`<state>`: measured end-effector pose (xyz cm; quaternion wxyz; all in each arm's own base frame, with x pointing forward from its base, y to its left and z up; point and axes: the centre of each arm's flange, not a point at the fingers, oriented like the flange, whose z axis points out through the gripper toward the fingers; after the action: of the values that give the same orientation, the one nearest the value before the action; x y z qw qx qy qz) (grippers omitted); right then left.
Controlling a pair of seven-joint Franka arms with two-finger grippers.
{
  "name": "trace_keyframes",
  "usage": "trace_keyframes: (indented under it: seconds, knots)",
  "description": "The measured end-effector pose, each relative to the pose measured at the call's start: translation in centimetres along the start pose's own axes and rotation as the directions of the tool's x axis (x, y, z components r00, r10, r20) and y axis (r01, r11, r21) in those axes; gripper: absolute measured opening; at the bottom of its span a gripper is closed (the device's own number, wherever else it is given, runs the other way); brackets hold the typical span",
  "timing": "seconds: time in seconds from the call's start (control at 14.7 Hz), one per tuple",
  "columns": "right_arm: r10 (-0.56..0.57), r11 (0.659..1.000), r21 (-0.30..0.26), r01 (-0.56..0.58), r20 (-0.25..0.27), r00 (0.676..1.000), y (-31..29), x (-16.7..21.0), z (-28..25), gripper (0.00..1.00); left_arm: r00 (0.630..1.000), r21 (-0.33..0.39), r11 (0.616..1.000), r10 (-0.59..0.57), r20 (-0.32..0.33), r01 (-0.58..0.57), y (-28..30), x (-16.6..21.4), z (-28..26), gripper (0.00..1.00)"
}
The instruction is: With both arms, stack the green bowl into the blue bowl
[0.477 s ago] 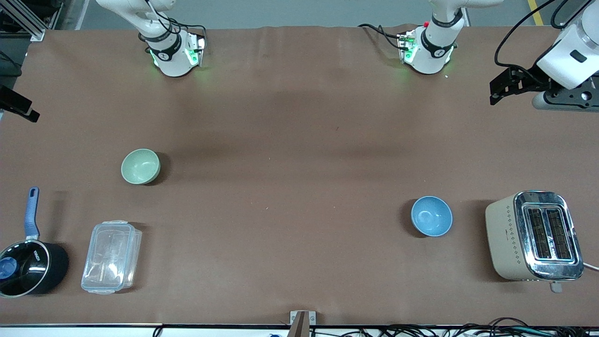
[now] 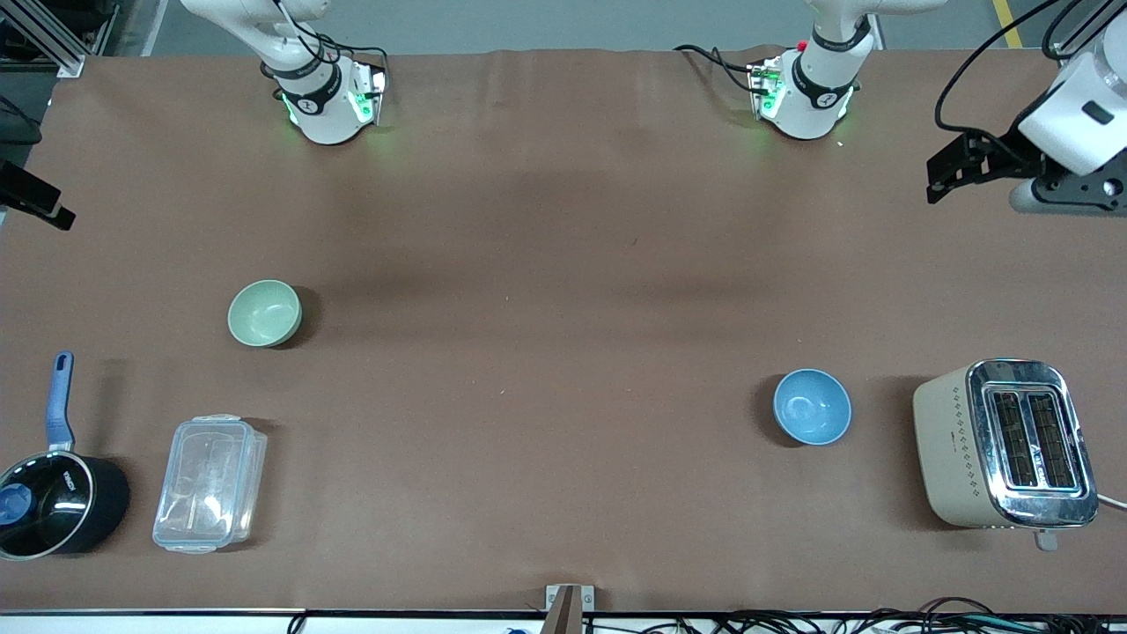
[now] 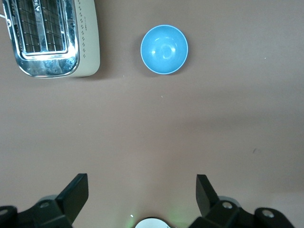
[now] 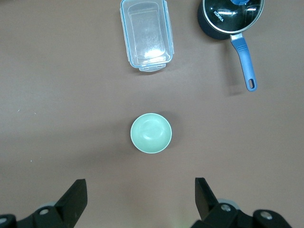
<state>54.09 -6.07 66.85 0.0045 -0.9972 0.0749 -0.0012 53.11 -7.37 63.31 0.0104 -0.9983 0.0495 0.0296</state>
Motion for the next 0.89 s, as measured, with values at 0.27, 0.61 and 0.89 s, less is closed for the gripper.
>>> trace_keyframes:
  seconds: [0.27,0.61,0.89]
  knots:
    - [-0.003,1.000,-0.001,0.003,0.025,1.000,-0.1,-0.3,0.2,1.00,1.000,-0.009,1.000,-0.017,0.022,0.017,-1.1,6.9,8.6,1.00]
    - [-0.002,1.000,-0.002,0.002,0.044,0.999,-0.1,0.6,4.4,1.00,0.999,0.013,1.000,-0.006,0.032,0.005,-1.3,13.4,21.0,1.00]
    - [-0.001,1.000,-0.012,0.002,0.020,1.000,0.3,1.1,19.1,1.00,1.000,0.001,1.000,-0.016,0.019,0.016,-2.2,16.1,31.4,1.00]
